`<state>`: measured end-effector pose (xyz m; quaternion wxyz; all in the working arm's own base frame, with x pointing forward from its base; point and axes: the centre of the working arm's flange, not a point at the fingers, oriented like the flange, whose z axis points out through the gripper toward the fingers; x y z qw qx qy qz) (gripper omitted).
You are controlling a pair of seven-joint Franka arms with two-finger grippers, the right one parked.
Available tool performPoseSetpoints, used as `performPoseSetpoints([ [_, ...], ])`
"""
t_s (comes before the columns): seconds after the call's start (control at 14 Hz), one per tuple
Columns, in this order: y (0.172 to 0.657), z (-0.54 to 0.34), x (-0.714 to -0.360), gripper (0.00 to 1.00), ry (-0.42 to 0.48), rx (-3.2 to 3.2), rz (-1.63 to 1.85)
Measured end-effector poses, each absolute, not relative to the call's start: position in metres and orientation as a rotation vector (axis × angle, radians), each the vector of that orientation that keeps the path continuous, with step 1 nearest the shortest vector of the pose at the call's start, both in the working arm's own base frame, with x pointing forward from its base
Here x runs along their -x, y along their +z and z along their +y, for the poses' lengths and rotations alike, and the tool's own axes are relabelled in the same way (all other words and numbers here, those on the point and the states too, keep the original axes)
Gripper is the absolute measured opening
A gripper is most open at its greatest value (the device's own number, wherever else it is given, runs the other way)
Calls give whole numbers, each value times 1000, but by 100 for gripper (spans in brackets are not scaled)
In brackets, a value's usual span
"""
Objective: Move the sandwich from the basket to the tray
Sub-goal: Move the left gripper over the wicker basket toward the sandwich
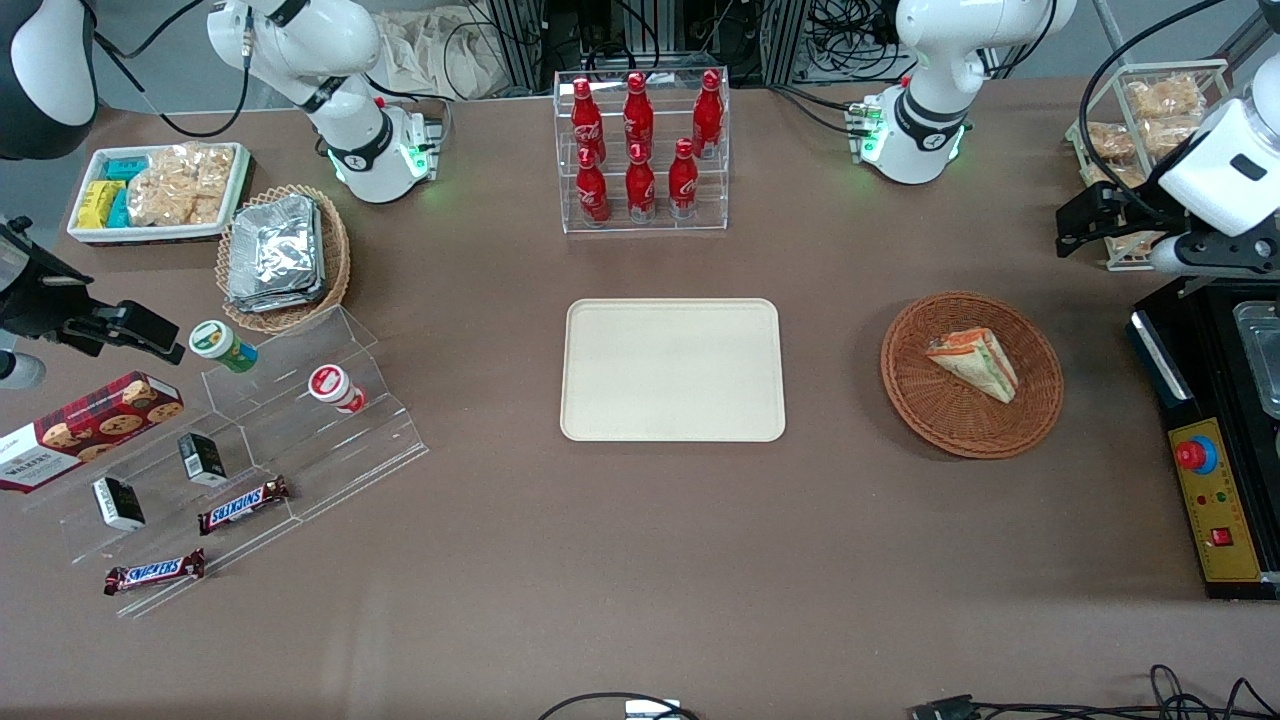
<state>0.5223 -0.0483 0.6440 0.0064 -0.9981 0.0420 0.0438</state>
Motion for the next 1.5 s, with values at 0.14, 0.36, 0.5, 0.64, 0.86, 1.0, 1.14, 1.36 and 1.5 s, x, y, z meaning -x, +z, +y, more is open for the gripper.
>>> performPoseSetpoints([
  [0.14, 644, -48, -522, 100, 138, 3123, 131],
  [0.36, 645, -47, -522, 100, 136, 3123, 106],
  [0.5, 643, -42, -523, 100, 140, 3107, 5],
  [0.64, 634, -37, -523, 100, 166, 3091, -84],
  [0.86, 596, -20, -525, 100, 157, 3063, -304],
  [1.0, 560, -5, -515, 100, 115, 3046, -431],
  [1.14, 527, 0, -498, 100, 104, 3018, -561],
  [1.36, 488, 0, -484, 100, 100, 2974, -732],
  [1.5, 464, 0, -480, 100, 96, 2953, -807],
])
